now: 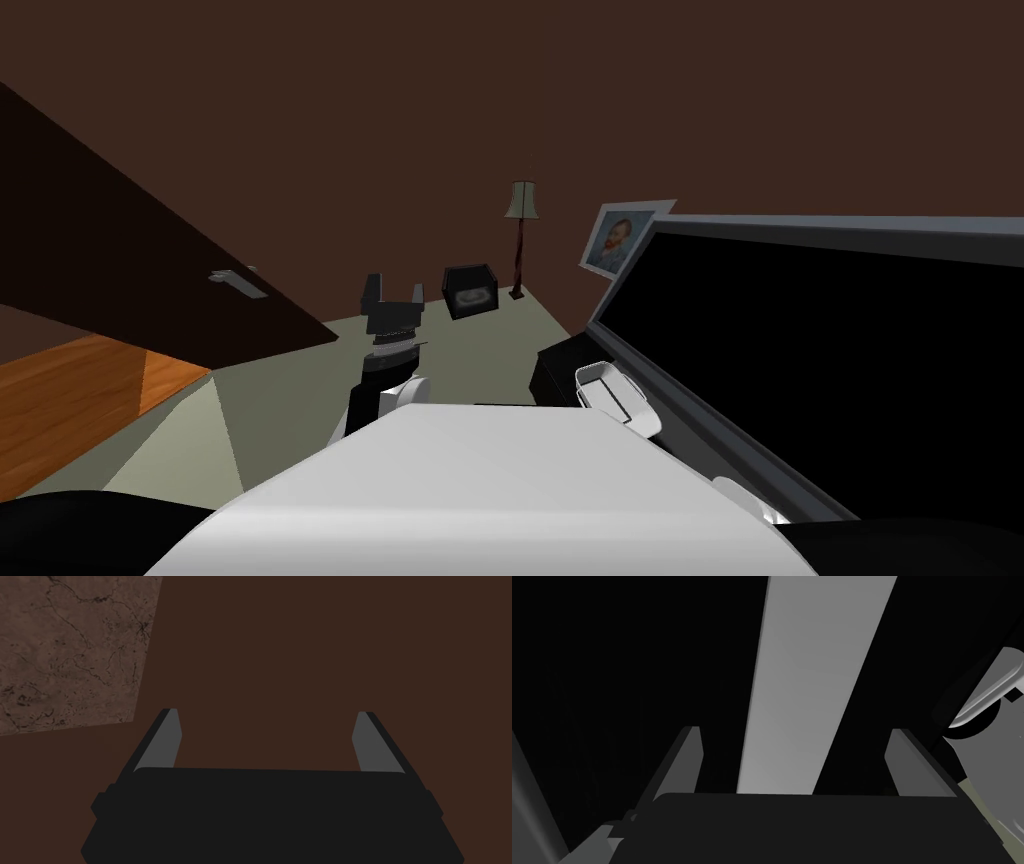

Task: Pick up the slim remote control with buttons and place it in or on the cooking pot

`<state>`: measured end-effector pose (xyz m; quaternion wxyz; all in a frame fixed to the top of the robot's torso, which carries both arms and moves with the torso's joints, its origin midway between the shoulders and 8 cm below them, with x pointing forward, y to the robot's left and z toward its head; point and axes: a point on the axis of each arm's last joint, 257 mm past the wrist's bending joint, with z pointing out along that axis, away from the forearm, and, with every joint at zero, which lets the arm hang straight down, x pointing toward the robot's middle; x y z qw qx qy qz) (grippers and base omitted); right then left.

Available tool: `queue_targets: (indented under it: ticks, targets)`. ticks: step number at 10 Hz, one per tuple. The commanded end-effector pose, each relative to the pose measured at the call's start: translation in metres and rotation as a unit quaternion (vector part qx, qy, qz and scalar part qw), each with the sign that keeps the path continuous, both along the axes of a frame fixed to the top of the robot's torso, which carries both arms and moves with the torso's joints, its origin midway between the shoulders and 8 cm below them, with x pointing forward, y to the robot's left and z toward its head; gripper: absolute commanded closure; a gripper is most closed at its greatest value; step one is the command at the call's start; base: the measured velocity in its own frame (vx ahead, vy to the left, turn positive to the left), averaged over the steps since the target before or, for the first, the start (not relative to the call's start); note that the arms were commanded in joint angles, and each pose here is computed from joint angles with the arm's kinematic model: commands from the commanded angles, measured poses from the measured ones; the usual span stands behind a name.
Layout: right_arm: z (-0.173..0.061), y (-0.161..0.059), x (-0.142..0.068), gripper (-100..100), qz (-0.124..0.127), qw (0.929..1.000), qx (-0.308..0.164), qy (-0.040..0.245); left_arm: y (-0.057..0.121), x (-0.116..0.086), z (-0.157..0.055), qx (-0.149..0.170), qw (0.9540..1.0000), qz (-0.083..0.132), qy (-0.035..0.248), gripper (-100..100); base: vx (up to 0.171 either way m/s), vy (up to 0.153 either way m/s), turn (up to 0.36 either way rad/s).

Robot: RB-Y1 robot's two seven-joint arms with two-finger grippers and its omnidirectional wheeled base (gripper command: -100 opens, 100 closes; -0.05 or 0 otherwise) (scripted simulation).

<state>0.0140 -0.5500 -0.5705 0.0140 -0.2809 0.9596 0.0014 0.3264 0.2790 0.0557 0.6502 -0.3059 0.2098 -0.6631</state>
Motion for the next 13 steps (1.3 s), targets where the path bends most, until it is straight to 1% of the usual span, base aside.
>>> queue_targets:
  ticks: [1,2,3,4,5,8,9,10,13]
  targets:
    - [-0.006,0.003,-0.014,-100,0.0,0.9999,-0.001,0.014,0.0,0.0,0.0,0.0,1.0,0.0,0.0,0,-0.022,-0.039,0.148]
    - [-0.007,0.005,-0.019,-100,-0.001,0.9998,0.0,0.019,0.0,0.0,0.0,0.0,1.0,0.0,0.0,0,-0.022,-0.031,0.094]
    - [-0.005,0.003,-0.016,-100,-0.001,0.9999,0.0,0.015,0.0,0.0,0.0,0.0,1.0,0.0,0.0,0,-0.008,-0.011,0.02]
    - [-0.005,0.003,-0.017,0,-0.001,0.9999,-0.001,0.016,0.0,0.0,0.0,0.0,1.0,0.0,0.0,0,0.0,0.0,0.0]
    - [-0.016,0.014,-0.024,-100,-0.006,0.9999,0.0,0.015,0.0,0.0,0.0,0.0,1.0,0.0,0.0,0,-0.016,-0.017,0.053]
    - [-0.031,0.031,-0.033,-100,-0.012,0.9998,0.0,0.015,0.0,0.0,0.0,0.0,1.0,0.0,0.0,0,-0.024,-0.025,0.08]
    - [-0.028,0.028,-0.033,-100,-0.012,0.9998,0.001,0.015,0.0,0.0,0.0,0.0,1.0,0.0,0.0,0,-0.01,-0.01,0.029]
    - [-0.029,0.028,-0.033,100,-0.011,0.9998,0.0,0.015,0.0,0.0,0.0,0.0,1.0,0.0,0.0,0,0.0,0.0,0.0]
    - [-0.029,0.027,-0.033,100,-0.013,0.9998,0.0,0.015,0.0,0.0,0.0,0.0,1.0,0.0,0.0,0,-0.001,0.001,-0.004]
